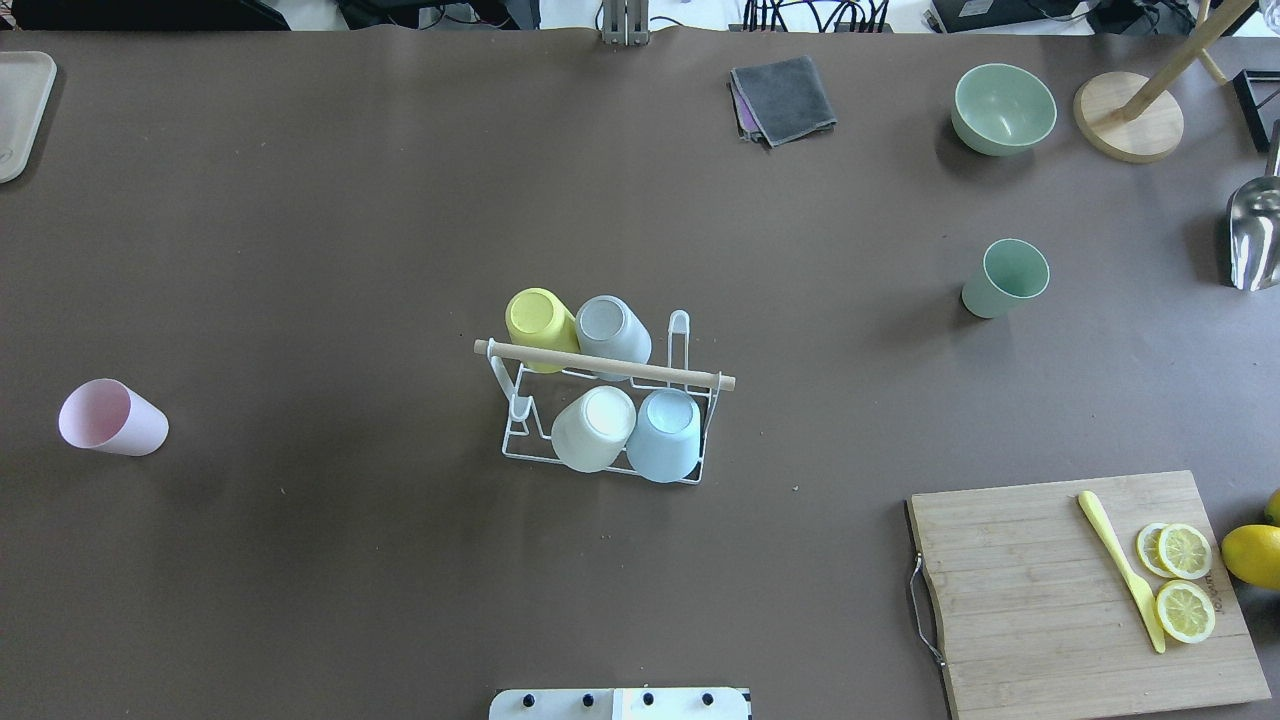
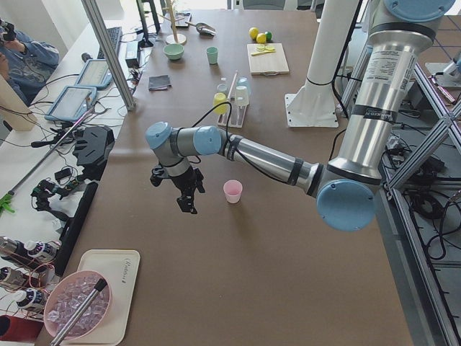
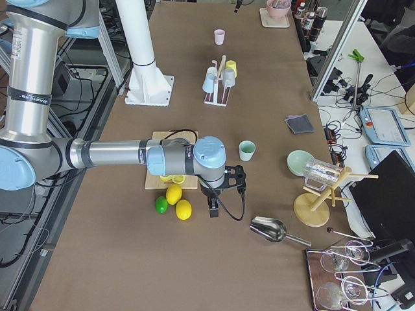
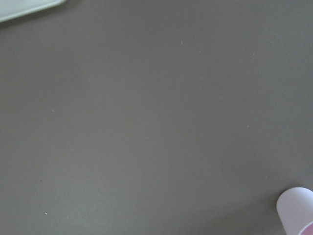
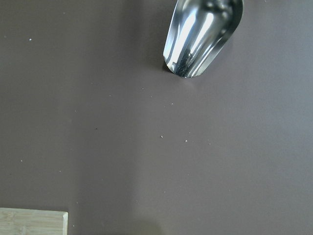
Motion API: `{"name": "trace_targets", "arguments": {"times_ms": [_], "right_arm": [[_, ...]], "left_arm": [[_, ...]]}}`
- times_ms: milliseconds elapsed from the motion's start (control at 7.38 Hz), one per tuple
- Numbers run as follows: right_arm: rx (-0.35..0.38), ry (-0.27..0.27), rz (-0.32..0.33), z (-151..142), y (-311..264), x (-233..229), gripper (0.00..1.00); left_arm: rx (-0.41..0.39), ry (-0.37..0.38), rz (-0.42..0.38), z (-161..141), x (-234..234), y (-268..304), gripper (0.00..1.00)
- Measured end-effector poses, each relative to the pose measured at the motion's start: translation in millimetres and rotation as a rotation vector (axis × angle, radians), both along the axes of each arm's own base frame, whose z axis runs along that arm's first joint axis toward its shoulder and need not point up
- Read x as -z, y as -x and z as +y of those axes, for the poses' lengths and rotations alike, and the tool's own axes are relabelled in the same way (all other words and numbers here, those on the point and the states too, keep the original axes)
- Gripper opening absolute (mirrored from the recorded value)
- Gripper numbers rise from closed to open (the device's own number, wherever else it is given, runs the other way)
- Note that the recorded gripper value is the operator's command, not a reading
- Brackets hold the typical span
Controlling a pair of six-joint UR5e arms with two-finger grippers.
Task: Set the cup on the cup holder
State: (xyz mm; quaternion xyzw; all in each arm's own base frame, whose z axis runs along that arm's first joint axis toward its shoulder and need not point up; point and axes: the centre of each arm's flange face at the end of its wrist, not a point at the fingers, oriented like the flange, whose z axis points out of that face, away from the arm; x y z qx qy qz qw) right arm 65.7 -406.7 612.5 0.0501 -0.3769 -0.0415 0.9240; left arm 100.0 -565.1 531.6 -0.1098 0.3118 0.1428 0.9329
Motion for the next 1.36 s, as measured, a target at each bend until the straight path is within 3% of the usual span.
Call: {"name": "trace_targets", "arguments": {"times_ms": [407, 813, 1084, 1355], "right_arm": [[-0.006, 0.007, -0.009, -4, 1, 1, 1.0], [0.004, -0.057, -0.007, -43, 5, 28, 1.0], [0.014, -0.109, -0.003, -74, 12, 55, 1.0], [0.022, -0.109, -0.013, -102, 33, 72, 1.0]], "left_arm": [[-0.13, 0.085, -0.079, -7, 30, -73, 0.99], [-0.223, 0.189, -0.134, 0, 36, -127, 0.99], [-0.257, 0.172, -0.141, -9, 51, -146, 0.99], [-0.408, 0.106, -0.136, -1, 58, -186, 0.99]]}}
